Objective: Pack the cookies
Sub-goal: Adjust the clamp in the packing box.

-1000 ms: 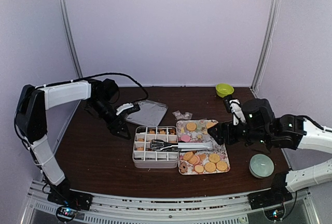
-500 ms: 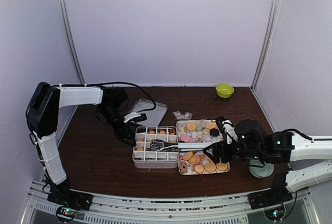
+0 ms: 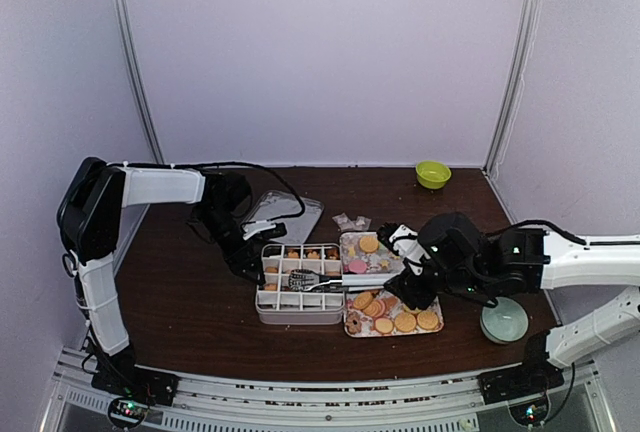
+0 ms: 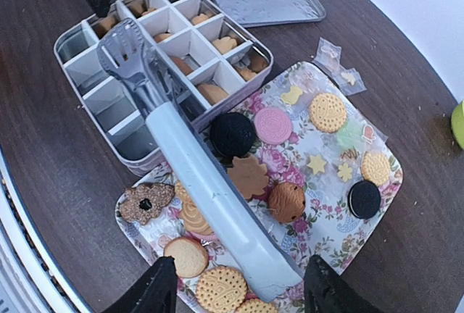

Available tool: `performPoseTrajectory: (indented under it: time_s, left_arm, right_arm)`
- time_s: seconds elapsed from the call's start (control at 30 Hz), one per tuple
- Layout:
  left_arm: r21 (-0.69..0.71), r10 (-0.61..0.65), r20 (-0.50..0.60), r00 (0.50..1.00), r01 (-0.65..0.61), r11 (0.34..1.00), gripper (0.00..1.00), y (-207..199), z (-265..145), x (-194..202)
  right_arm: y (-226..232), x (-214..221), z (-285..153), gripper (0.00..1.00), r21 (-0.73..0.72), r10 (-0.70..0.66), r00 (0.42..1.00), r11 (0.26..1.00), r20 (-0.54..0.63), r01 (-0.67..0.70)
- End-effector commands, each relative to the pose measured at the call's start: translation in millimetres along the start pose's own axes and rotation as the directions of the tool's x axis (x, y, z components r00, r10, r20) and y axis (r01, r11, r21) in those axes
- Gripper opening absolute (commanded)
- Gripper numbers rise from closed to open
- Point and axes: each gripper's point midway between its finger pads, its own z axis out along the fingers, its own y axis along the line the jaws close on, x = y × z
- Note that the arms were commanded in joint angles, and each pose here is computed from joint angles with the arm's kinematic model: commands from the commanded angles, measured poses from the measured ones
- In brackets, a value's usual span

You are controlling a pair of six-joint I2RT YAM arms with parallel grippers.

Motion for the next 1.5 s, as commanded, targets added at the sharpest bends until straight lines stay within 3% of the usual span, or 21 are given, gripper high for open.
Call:
performPoseTrajectory:
  time_s: [0.0,0.23,0.43,0.67,1.13,1.23,1.33,1.37,1.47]
  left_arm:
    - [-0.028,0.040,0.004,0.999,-0.040,0.999,0.75,1.8,-3.2,-3.3]
    - [-0.034,0.048,0.001,0.999,-0.048,0.998,0.75,2.5,-3.7,-2.7]
    - [-0.033,0.055,0.004,0.998,-0.055,0.998,0.75,0.5,-4.9,-1.6]
    - [-0.030,0.061,-0.002,0.998,-0.061,0.998,0.75,0.2,-3.0,1.3]
    - [-0.057,0.070,-0.011,0.998,-0.070,0.996,0.73,9.7,2.3,1.6]
    - [-0.061,0.068,-0.016,0.998,-0.068,0.996,0.73,10.8,3.1,2.3]
    - [-0.053,0.076,-0.020,0.997,-0.077,0.996,0.74,7.0,0.4,4.3]
    - [-0.051,0.083,-0.020,0.996,-0.083,0.995,0.74,4.1,-2.7,4.8]
    - [-0.051,0.132,-0.016,0.991,-0.132,0.990,0.79,-9.5,-21.0,4.9]
  right_arm:
    - [1.1,7.9,-4.0,0.59,0.047,-0.321,0.940,0.944,-0.115,0.328]
    - [11.5,25.2,-1.0,0.56,-0.037,-0.558,0.781,0.819,-0.281,0.572]
    - [0.2,16.0,8.7,0.53,0.006,-0.647,0.680,0.723,-0.345,0.691]
    - [-7.0,4.6,19.6,0.40,-0.004,-0.717,0.541,0.604,-0.439,0.797]
    - [-8.8,-20.4,-5.3,0.06,0.001,-0.747,0.434,0.502,-0.503,0.865]
    - [-7.3,-24.5,-6.7,0.03,0.011,-0.746,0.435,0.498,-0.504,0.867]
    - [-7.9,-27.0,-7.5,0.15,0.053,-0.713,0.500,0.549,-0.492,0.834]
    - [-10.2,-31.2,-8.3,0.22,0.098,-0.683,0.555,0.585,-0.475,0.805]
    - [-23.8,-51.7,-14.9,0.41,0.268,-0.487,0.799,0.766,-0.352,0.584]
